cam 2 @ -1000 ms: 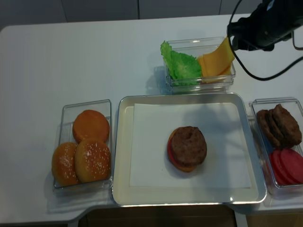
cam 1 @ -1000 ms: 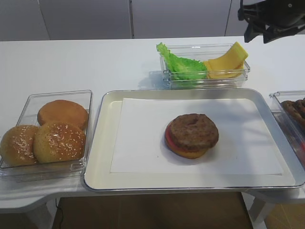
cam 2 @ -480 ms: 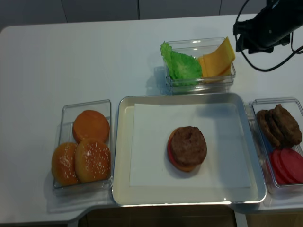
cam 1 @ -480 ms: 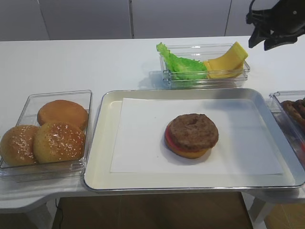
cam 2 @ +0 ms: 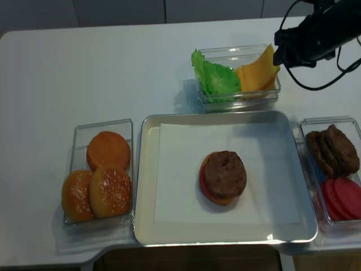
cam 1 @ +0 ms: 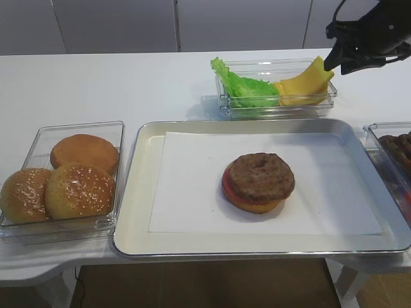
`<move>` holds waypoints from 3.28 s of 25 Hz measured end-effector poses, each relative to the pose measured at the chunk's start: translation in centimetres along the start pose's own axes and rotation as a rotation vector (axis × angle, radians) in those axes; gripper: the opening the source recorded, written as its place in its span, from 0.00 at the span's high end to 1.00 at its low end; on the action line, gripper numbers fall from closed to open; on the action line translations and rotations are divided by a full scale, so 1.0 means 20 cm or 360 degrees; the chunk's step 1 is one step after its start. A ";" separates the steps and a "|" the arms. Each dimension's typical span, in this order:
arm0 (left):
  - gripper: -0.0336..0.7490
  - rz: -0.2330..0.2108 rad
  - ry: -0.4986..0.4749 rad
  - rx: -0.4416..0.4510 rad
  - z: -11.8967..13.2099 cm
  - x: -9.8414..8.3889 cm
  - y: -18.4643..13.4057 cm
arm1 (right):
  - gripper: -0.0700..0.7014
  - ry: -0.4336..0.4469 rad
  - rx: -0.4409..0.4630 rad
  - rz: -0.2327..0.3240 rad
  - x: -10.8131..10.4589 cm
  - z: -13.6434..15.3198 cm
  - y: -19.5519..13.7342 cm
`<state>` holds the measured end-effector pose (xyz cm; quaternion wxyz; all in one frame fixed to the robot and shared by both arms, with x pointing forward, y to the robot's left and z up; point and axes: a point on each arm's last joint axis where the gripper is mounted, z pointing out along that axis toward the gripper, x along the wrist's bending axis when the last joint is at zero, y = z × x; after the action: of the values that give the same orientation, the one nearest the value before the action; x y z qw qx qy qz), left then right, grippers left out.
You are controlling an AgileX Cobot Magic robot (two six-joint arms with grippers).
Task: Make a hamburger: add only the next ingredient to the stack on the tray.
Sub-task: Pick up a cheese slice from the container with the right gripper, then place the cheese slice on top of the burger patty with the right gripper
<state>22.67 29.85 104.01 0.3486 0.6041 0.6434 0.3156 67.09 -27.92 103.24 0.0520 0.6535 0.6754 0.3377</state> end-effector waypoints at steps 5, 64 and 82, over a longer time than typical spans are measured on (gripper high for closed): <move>0.42 0.0000 0.0000 0.0000 0.00 0.00 0.00 | 0.62 0.0016 0.0023 0.0008 -0.02 0.05 -0.01; 0.42 0.0000 0.0000 0.0000 0.00 0.00 0.00 | 0.90 0.0135 -0.0125 -0.0167 0.18 -0.31 0.03; 0.42 0.0000 0.0000 0.0000 0.00 0.00 0.00 | 0.90 0.0245 -0.0028 -0.0188 0.36 -0.70 -0.33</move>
<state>22.67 29.85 104.01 0.3486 0.6041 0.6434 0.3156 53.31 -26.13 113.23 0.0255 0.5841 0.7118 0.3892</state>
